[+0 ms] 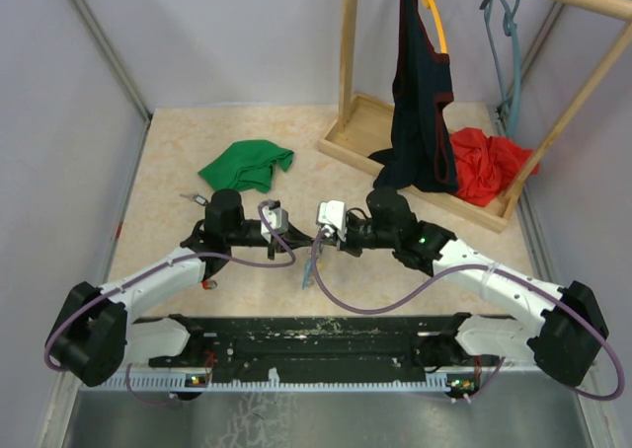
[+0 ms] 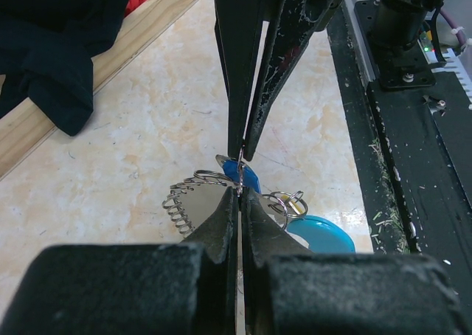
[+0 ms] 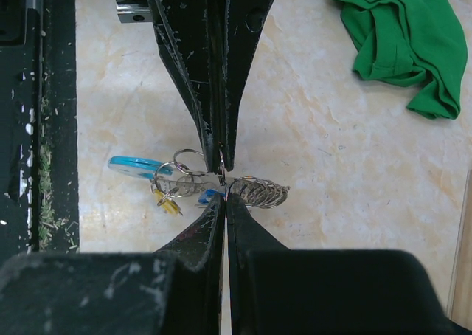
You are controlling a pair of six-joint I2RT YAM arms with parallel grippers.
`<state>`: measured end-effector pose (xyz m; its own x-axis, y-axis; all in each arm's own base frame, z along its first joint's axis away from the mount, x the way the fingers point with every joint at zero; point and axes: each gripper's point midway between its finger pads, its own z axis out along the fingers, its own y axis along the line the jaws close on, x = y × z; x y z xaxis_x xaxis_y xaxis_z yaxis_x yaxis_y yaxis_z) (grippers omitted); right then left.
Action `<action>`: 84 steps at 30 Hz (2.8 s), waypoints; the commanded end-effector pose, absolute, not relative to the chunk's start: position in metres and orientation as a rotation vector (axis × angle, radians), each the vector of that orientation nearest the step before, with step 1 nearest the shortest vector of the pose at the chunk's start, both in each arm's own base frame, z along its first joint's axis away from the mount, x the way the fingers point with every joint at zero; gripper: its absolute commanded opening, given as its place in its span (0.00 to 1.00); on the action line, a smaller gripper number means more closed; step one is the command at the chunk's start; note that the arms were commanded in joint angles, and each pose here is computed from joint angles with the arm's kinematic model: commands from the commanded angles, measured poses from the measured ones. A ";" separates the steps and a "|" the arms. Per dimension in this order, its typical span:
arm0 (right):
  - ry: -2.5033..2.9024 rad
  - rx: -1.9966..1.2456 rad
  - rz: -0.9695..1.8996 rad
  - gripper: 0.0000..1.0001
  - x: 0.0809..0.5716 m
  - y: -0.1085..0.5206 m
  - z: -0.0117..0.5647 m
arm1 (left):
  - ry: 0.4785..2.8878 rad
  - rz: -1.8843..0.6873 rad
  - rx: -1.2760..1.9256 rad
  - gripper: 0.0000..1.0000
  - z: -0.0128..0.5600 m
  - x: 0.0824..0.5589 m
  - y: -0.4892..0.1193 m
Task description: Put the keys on the keyring
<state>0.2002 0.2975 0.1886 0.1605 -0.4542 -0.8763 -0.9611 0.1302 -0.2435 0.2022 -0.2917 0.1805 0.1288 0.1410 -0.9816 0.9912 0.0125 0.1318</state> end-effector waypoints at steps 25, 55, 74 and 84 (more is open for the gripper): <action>1.378 -1.429 0.685 0.00 0.198 0.303 0.226 | 1.149 -0.990 1.360 0.00 0.196 0.203 -0.294; 1.395 -1.423 0.700 0.00 0.202 0.308 0.223 | 1.120 -1.017 1.372 0.00 0.199 0.198 -0.295; 1.407 -1.420 0.691 0.00 0.200 0.304 0.224 | 1.125 -0.995 1.366 0.00 0.197 0.200 -0.294; 1.403 -1.412 0.686 0.00 0.201 0.304 0.226 | 1.121 -0.999 1.368 0.00 0.197 0.199 -0.294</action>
